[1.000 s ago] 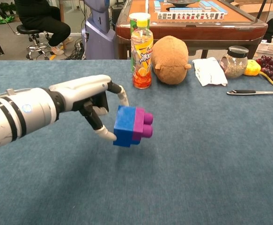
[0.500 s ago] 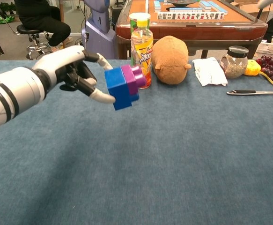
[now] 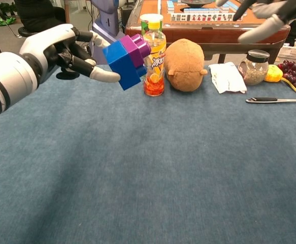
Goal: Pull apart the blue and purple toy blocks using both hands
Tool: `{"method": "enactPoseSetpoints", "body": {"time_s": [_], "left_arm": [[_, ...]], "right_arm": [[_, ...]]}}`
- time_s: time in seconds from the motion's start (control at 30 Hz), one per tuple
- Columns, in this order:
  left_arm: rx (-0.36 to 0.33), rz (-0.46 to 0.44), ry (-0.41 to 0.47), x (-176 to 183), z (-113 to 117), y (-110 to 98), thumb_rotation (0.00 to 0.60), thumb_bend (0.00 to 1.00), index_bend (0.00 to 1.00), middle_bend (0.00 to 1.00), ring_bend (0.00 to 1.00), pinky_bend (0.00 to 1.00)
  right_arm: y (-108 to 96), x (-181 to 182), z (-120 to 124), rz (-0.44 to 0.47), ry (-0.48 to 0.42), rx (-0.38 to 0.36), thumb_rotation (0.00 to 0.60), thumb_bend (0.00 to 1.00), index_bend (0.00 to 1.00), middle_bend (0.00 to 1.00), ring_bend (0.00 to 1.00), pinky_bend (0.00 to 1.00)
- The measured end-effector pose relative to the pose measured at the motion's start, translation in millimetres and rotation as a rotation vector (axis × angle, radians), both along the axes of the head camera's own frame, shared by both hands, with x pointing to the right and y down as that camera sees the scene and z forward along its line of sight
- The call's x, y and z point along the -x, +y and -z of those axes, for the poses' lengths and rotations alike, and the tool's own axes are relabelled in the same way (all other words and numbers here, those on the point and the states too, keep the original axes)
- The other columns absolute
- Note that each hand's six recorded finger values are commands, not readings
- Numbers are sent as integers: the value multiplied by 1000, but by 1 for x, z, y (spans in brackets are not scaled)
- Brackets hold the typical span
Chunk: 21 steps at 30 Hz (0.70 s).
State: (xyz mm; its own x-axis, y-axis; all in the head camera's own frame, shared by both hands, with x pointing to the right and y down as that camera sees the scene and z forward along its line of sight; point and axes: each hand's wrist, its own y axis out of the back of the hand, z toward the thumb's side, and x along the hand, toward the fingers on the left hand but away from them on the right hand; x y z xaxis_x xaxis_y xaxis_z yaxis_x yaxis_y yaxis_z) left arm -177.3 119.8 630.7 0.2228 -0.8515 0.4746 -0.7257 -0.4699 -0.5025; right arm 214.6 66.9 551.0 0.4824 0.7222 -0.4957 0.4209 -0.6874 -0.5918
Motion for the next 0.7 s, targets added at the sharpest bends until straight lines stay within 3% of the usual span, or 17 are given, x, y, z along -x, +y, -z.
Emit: {"method": "enactPoseSetpoints", "body": {"time_s": [0.37,0.7], "left_arm": [[-33,-7,-6,0,8,-5,600,0,614,1000,1000,1000],[-17,8,41,1,7,-1,600,0,623,1000,1000,1000]], "right_arm": [[-22,44,-15,-17,-98,83,600,0,283,1000,1000,1000],[-22,75,-31,17,-116,118,600,0,282,1000,1000,1000]]}}
